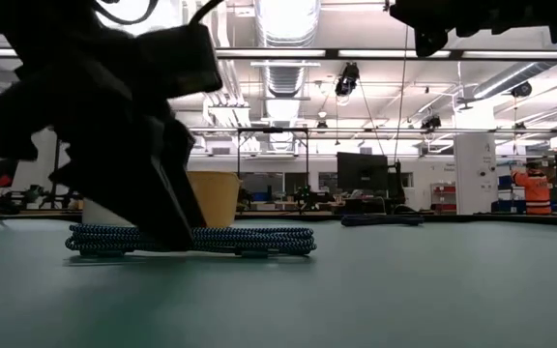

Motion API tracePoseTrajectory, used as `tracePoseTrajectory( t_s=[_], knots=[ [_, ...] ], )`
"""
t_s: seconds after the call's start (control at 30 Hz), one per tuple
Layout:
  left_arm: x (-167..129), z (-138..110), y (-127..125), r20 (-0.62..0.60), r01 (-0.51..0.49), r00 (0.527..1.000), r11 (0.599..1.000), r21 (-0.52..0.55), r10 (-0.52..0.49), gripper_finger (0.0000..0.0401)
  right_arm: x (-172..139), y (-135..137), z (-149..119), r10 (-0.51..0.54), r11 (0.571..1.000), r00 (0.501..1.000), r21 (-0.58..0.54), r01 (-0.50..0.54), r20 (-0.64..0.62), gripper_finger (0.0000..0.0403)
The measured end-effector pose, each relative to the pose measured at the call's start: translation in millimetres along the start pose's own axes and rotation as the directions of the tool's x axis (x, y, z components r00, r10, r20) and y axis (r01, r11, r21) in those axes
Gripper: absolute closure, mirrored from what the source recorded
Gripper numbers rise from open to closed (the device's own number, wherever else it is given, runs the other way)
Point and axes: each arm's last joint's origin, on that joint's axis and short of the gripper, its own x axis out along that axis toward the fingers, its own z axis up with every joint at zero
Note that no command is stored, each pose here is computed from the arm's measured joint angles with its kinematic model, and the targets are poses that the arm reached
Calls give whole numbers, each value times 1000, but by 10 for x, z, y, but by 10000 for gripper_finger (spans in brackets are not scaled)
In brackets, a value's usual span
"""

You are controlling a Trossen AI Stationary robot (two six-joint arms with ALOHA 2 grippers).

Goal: Pick and place USB-C Cables
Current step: Put the blue USB cable into the yellow bin

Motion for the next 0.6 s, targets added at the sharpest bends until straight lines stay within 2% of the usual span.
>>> tracePoseTrajectory(
  t_s=[0.33, 0.6],
  knots=[
    [37, -14, 8, 9, -40, 999, 999, 31, 40, 168, 0, -1, 0, -1, 1000, 1000, -7, 1, 0, 344],
    [43, -17, 11, 7, -43, 999, 998, 54, 42, 210, 0, -1, 0, -1, 1000, 1000, -8, 1, 0, 344]
  ],
)
